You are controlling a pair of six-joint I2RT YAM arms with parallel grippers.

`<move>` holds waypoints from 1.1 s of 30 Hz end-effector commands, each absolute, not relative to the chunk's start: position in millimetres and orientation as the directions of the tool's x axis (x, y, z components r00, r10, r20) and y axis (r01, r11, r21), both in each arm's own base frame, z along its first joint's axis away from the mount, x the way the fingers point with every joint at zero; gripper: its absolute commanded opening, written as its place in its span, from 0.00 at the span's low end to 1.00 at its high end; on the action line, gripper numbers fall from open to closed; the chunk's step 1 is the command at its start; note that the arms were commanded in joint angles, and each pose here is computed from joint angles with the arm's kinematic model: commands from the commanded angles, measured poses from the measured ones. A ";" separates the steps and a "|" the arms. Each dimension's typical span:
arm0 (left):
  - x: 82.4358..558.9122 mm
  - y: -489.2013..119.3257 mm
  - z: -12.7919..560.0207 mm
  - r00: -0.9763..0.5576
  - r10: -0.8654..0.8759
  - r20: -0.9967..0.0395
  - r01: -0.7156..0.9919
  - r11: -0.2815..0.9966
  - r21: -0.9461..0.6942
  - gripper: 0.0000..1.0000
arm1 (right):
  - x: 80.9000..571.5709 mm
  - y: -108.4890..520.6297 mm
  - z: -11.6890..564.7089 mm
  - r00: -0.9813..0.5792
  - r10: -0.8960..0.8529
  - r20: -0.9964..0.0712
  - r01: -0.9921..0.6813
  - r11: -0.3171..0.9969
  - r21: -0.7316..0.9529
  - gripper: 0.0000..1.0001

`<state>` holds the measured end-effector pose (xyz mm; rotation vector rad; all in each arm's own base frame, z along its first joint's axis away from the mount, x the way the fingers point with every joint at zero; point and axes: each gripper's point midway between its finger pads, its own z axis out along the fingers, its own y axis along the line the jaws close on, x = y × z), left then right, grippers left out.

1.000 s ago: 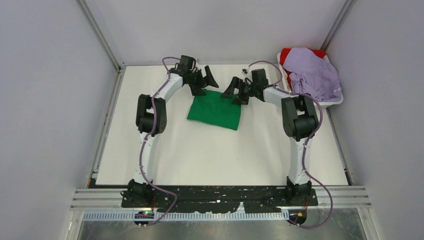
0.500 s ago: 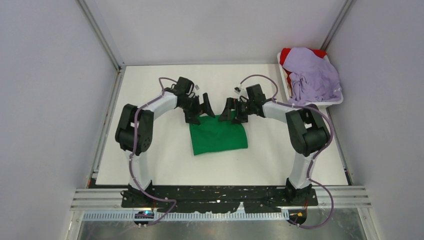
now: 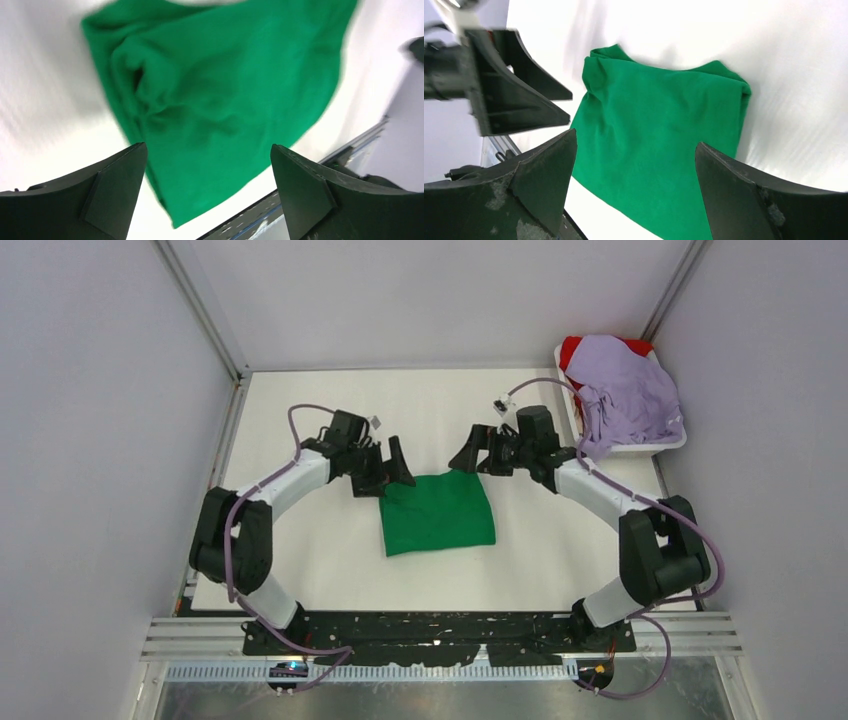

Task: Fold and stack the t-shirts
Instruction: Fold the long partially folded tshirt into a neat square, then put the neatly folded tshirt into the corner of the board with the left arm

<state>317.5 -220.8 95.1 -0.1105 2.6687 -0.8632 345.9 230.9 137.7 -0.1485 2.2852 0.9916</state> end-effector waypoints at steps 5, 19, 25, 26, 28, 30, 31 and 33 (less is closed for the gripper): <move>301.7 -203.3 42.8 -0.946 -0.223 -0.237 -0.074 0.857 -0.510 0.79 | 334.5 196.1 132.4 -0.766 0.247 -0.594 -0.248 0.738 0.627 0.95; 380.0 -188.1 56.6 -0.910 -0.130 -0.394 -0.046 0.975 -0.217 0.00 | 335.9 159.5 143.1 -0.718 0.289 -0.633 -0.227 0.762 0.606 0.95; 444.9 -135.7 85.3 -0.870 -0.031 -0.493 -0.072 0.995 0.064 0.00 | 337.1 144.5 144.1 -0.687 0.278 -0.672 -0.222 0.799 0.558 0.95; 455.7 -125.3 87.7 -0.867 -0.025 -0.497 -0.086 0.991 0.102 0.00 | 338.4 140.9 145.4 -0.676 0.278 -0.682 -0.215 0.811 0.544 0.95; 477.0 -106.4 95.0 -0.864 -0.017 -0.504 -0.108 0.983 0.152 0.00 | 340.5 131.7 145.9 -0.657 0.272 -0.704 -0.197 0.838 0.508 0.95; 499.3 -89.3 101.9 -0.858 -0.028 -0.513 -0.128 0.979 0.160 0.00 | 343.5 121.7 146.7 -0.636 0.269 -0.724 -0.171 0.865 0.471 0.95; 509.8 -76.4 98.0 -0.860 -0.040 -0.509 -0.145 0.975 0.168 0.00 | 343.4 118.3 146.6 -0.631 0.264 -0.729 -0.163 0.874 0.457 0.95; 527.1 -57.5 105.4 -0.850 -0.050 -0.524 -0.163 0.971 0.172 0.00 | 345.8 110.5 146.8 -0.616 0.263 -0.742 -0.137 0.892 0.430 0.95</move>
